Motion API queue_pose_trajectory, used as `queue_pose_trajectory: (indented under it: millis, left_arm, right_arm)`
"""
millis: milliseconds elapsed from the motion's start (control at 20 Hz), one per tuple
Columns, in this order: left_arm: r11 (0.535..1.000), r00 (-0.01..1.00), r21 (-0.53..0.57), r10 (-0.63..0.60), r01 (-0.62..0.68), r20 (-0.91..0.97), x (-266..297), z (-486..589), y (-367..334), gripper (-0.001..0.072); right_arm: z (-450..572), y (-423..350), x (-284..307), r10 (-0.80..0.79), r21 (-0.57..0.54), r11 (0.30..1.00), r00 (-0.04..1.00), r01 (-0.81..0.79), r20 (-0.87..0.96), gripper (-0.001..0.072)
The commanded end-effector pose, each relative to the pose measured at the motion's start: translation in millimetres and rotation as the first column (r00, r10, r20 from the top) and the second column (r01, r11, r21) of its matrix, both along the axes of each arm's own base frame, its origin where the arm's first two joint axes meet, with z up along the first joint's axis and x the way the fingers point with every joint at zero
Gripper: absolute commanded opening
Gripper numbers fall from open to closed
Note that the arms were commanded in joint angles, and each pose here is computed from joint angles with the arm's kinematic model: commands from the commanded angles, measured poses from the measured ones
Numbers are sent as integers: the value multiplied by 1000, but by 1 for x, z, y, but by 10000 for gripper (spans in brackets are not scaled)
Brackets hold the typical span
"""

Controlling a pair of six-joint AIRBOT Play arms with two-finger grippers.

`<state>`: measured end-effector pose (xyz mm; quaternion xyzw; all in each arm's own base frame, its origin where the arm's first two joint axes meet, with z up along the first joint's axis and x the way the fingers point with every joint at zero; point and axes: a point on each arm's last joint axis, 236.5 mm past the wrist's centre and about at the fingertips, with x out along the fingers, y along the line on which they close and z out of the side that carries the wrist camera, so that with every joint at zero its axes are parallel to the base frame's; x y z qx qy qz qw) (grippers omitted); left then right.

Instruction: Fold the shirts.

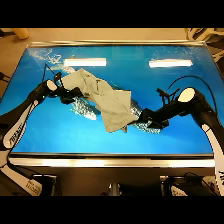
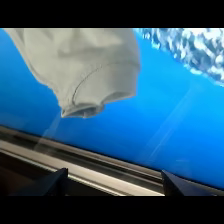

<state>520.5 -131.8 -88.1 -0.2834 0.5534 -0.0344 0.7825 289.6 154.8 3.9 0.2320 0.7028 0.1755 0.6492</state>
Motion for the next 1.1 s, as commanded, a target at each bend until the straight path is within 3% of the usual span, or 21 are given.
queue_pose_trajectory:
  millis: [0,50,100,150,200,300,450,500,550,600,650,750,850,950,1050]
  left_arm:
    - [991,990,-80,114,-108,78,30,-2,-2,701]
    - [988,987,-90,131,-123,92,35,-1,-2,680]
    - [986,984,-102,146,-136,100,38,0,-2,510]
    - [984,982,-103,155,-144,112,41,1,-1,386]
    - [983,979,-103,162,-150,122,43,2,1,319]
    - [982,977,-105,168,-155,128,45,4,1,29]
    - [986,979,-108,145,-130,141,42,21,-2,27]
    - [989,980,-104,123,-107,156,41,32,-4,27]
    - [994,979,-89,81,-65,185,38,46,-5,27]
    - [997,975,-68,39,-25,217,35,62,-6,27]
    - [999,968,-37,-4,14,252,32,80,-5,26]
    - [994,933,81,-100,76,346,23,131,6,25]
    - [965,859,243,-205,97,470,7,205,24,25]
    - [940,750,339,-253,41,611,-25,302,40,25]
    - [936,608,350,-253,-44,753,-81,402,52,25]
  right_arm:
    - [-12,15,-4,-13,78,997,1000,13,0,631]
    - [-17,15,0,-36,76,997,999,35,10,632]
    - [-22,14,4,-57,73,996,998,55,18,633]
    - [-27,15,7,-70,80,994,997,68,21,633]
    - [-28,20,10,-70,104,992,997,68,20,632]
    - [-31,30,19,-81,159,984,996,76,27,628]
    - [-48,24,49,-157,137,980,983,144,94,624]
    - [-53,21,60,-188,127,977,975,172,120,592]
    - [-56,17,70,-216,119,973,965,200,145,433]
    - [-58,14,77,-239,116,968,957,222,165,141]
    - [-56,13,83,-251,116,966,950,233,185,19]
    - [-34,15,89,-144,112,987,949,116,280,18]
    - [19,7,99,-14,32,999,905,0,425,18]
    - [115,-16,117,52,-86,996,776,2,629,18]
    - [236,-51,112,65,-173,975,568,138,820,18]
